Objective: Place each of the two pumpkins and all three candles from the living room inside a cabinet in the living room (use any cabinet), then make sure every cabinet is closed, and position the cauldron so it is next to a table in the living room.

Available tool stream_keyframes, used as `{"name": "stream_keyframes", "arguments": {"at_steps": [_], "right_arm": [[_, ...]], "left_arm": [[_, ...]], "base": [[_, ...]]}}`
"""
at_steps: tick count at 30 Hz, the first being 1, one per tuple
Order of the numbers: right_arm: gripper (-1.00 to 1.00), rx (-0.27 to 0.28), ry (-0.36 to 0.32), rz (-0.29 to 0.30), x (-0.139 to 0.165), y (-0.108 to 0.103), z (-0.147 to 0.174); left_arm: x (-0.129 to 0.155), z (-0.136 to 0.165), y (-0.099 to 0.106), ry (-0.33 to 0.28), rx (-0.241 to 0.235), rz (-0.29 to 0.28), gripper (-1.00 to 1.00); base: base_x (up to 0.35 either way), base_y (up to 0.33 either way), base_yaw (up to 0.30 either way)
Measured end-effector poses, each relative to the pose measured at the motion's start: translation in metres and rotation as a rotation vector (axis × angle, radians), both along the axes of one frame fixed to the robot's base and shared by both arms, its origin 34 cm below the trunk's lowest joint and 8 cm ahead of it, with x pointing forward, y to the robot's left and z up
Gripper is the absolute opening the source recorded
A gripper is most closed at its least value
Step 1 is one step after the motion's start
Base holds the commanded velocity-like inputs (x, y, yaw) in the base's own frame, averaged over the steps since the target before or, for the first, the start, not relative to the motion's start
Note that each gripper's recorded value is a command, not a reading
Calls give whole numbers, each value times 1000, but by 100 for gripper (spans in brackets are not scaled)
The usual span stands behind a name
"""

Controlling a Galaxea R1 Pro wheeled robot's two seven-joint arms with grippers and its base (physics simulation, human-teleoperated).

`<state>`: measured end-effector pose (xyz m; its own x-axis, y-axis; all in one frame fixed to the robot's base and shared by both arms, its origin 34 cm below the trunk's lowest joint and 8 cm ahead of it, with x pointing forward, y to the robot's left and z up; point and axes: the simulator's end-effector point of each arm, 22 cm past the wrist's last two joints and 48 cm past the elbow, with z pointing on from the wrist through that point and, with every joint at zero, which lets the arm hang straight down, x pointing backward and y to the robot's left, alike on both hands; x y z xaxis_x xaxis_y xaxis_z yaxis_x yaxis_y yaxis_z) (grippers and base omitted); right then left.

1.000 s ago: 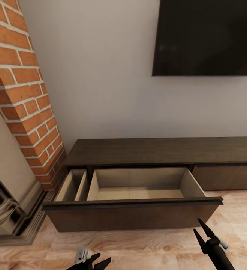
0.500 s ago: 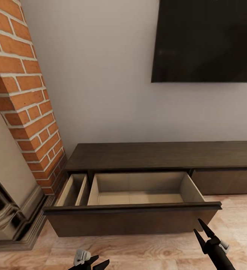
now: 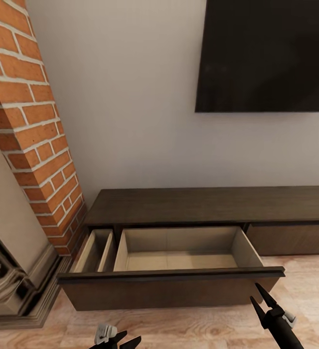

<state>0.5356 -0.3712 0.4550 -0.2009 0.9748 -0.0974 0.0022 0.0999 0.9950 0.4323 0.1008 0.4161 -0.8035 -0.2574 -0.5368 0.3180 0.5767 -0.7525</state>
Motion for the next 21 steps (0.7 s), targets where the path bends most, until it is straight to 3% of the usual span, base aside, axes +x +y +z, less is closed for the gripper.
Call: {"name": "stream_keyframes", "arguments": {"at_steps": [9,21], "right_arm": [[100,-2,2,-1,5,-1,19],[100,-61,-20,16,10,-26,58]], "left_arm": [[4,19,0,4,1,2,100],[10,45,-2,6,-4,3,100]], "base": [[0,0,0],[0,0,0]]}}
